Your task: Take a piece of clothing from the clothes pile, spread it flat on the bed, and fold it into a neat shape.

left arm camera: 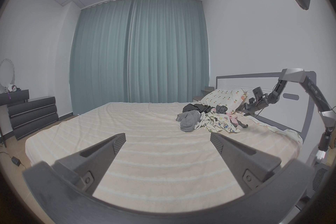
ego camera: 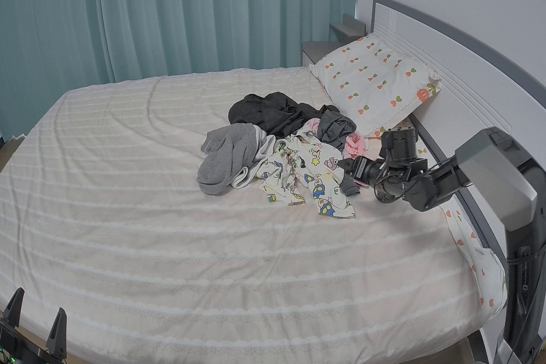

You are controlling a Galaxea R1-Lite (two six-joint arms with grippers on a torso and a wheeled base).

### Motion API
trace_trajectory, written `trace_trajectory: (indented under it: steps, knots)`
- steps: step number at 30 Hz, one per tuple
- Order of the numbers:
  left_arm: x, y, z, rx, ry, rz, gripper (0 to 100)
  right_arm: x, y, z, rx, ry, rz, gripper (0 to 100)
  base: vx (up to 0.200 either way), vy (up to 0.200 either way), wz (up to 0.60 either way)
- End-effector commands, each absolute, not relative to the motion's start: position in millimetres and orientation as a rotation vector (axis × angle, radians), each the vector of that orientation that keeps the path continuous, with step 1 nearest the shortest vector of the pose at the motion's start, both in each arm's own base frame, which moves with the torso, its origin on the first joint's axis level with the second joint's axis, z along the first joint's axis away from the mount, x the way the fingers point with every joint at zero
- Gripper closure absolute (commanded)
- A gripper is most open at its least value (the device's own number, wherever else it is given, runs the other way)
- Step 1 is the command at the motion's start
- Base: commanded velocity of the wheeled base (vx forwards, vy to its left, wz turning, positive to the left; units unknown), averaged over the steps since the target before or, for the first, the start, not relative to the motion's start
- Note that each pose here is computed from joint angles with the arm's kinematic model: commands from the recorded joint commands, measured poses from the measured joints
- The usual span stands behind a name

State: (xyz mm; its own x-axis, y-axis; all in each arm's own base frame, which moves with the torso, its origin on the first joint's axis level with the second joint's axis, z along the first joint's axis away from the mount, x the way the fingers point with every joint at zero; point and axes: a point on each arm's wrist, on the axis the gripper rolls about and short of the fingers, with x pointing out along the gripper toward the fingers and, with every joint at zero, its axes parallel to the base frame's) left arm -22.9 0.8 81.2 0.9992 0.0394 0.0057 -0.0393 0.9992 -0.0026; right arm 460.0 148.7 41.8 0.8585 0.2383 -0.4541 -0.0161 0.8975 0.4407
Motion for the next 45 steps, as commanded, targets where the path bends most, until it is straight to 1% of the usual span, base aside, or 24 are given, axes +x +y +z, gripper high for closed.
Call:
trace_trajectory:
  steps: [1,6,11,13,18,24,26,27,29,30,32,34,37,38,39,40,45]
  knots:
    - [-22.4,0.8,76.1,-0.003,0.001,0.04,0,475.8,169.5,-9.3,0.409,0.605,0.117,0,0.0,0.0,0.0]
    - [-22.4,0.8,76.1,-0.003,0.001,0.04,0,481.3,178.9,-23.0,0.389,0.645,0.114,0,0.0,0.0,0.0]
    - [-22.4,0.8,76.1,-0.003,0.001,0.04,0,486.5,186.7,-26.7,0.379,0.652,0.118,0,0.0,0.0,0.0]
    - [-22.4,0.8,76.1,-0.003,0.001,0.04,0,493.5,188.4,-31.5,0.358,0.645,0.082,0,0.0,0.0,0.0]
    - [-22.4,0.8,76.1,-0.003,0.001,0.04,0,504.5,192.7,-37.4,0.336,0.641,0.048,0,0.0,0.0,0.0]
    - [-22.4,0.8,76.1,-0.003,0.001,0.04,0,496.3,188.0,-81.4,0.242,0.774,-0.045,0,0.0,0.0,0.0]
    - [-22.4,0.8,76.1,-0.003,0.001,0.04,0,492.3,188.1,-93.8,0.215,0.815,-0.055,0,0.0,0.0,0.0]
    - [-22.4,0.8,76.1,-0.003,0.001,0.04,0,492.3,188.1,-93.8,0.215,0.815,-0.055,0,0.0,0.0,0.0]
    - [-22.4,0.8,76.1,-0.003,0.001,0.04,0,487.3,188.7,-113.0,0.195,0.857,-0.063,0,0.0,0.0,0.0]
    - [-22.4,0.8,76.1,-0.002,0.002,0.04,0,485.4,189.5,-119.4,0.192,0.866,-0.071,100,0.0,0.0,0.0]
    - [-22.5,0.8,76.5,-0.003,0.0,0.04,0,486.3,189.2,-116.7,0.196,0.849,-0.097,100,0.0,0.0,0.0]
    - [-22.4,0.8,76.1,-0.003,0.001,0.04,0,488.2,190.4,-104.8,0.202,0.823,-0.111,100,0.0,0.0,0.0]
    - [-22.4,0.8,76.1,-0.003,0.001,0.04,0,493.2,194.1,-64.7,0.228,0.759,-0.091,100,0.0,0.0,0.0]
    - [-22.4,0.8,76.1,-0.003,0.001,0.04,0,493.6,195.2,-59.0,0.232,0.749,-0.087,100,0.0,0.0,0.0]
    - [-22.4,0.8,76.1,-0.003,0.001,0.04,0,494.5,197.4,-41.8,0.238,0.721,-0.069,100,0.0,0.0,0.0]
    - [-22.4,0.8,76.1,-0.003,0.001,0.04,0,494.7,198.4,-35.3,0.239,0.711,-0.062,100,0.0,0.0,0.0]
    - [-22.4,0.8,76.1,-0.003,0.001,0.04,0,493.4,204.0,-22.6,0.23,0.686,-0.044,100,0.0,0.0,0.0]
